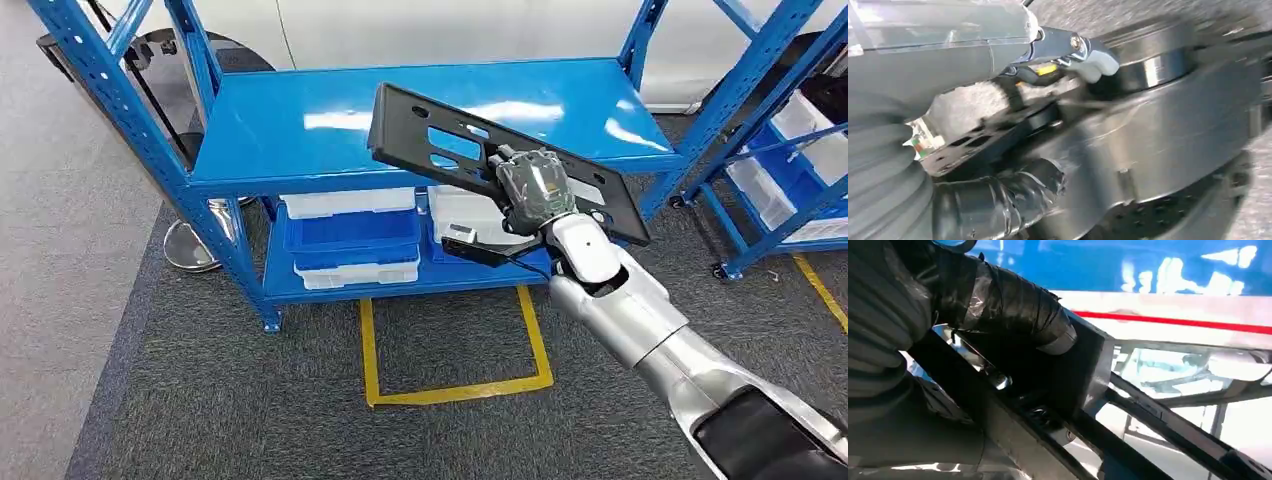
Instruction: Take the parts from the cabinet and place them on the table.
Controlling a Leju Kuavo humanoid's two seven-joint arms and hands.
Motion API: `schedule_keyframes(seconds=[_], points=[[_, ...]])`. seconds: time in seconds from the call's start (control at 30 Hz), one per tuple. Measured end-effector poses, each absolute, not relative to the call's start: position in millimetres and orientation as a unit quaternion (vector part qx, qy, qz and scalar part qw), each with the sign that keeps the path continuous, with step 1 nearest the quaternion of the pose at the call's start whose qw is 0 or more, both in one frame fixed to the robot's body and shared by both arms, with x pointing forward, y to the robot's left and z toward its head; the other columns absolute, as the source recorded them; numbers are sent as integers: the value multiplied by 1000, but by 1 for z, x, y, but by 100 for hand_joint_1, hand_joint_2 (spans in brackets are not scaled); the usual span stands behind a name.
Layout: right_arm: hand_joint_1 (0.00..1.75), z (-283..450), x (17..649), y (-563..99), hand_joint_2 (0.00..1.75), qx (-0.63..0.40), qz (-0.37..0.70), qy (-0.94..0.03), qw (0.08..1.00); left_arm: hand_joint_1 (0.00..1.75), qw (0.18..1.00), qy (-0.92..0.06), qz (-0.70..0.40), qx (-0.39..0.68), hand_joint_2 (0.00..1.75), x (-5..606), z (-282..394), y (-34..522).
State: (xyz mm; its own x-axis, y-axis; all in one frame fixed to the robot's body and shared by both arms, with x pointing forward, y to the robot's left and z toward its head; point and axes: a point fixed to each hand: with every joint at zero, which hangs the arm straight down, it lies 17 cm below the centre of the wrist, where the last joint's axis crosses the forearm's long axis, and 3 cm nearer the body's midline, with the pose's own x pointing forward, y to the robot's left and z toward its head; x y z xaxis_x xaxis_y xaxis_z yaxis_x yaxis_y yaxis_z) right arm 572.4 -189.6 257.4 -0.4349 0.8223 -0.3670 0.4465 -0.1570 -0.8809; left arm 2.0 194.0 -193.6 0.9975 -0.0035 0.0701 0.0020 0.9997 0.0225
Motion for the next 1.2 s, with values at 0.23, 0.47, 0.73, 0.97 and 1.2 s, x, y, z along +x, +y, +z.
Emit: schedule_keyframes(seconds=[0.23, 0.47, 0.73, 0.97, 1.2], points=[[175, 260, 553, -102, 175, -475, 569, -653, 159, 0, 990, -51, -123, -47, 175, 4, -187, 203], [175, 262, 542, -88, 175, -468, 562, -667, 140, 0, 996, -34, -79, -3, 175, 6, -194, 252], [175, 248, 540, -87, 175, -466, 574, -658, 141, 0, 999, -26, -30, 9, 175, 1, -198, 277], [175, 250, 541, -84, 175, -465, 574, -659, 144, 0, 999, -30, 1, 11, 175, 1, -202, 280], [175, 248, 540, -80, 175, -463, 574, -659, 149, 0, 999, -33, 30, 11, 175, -1, -202, 282]])
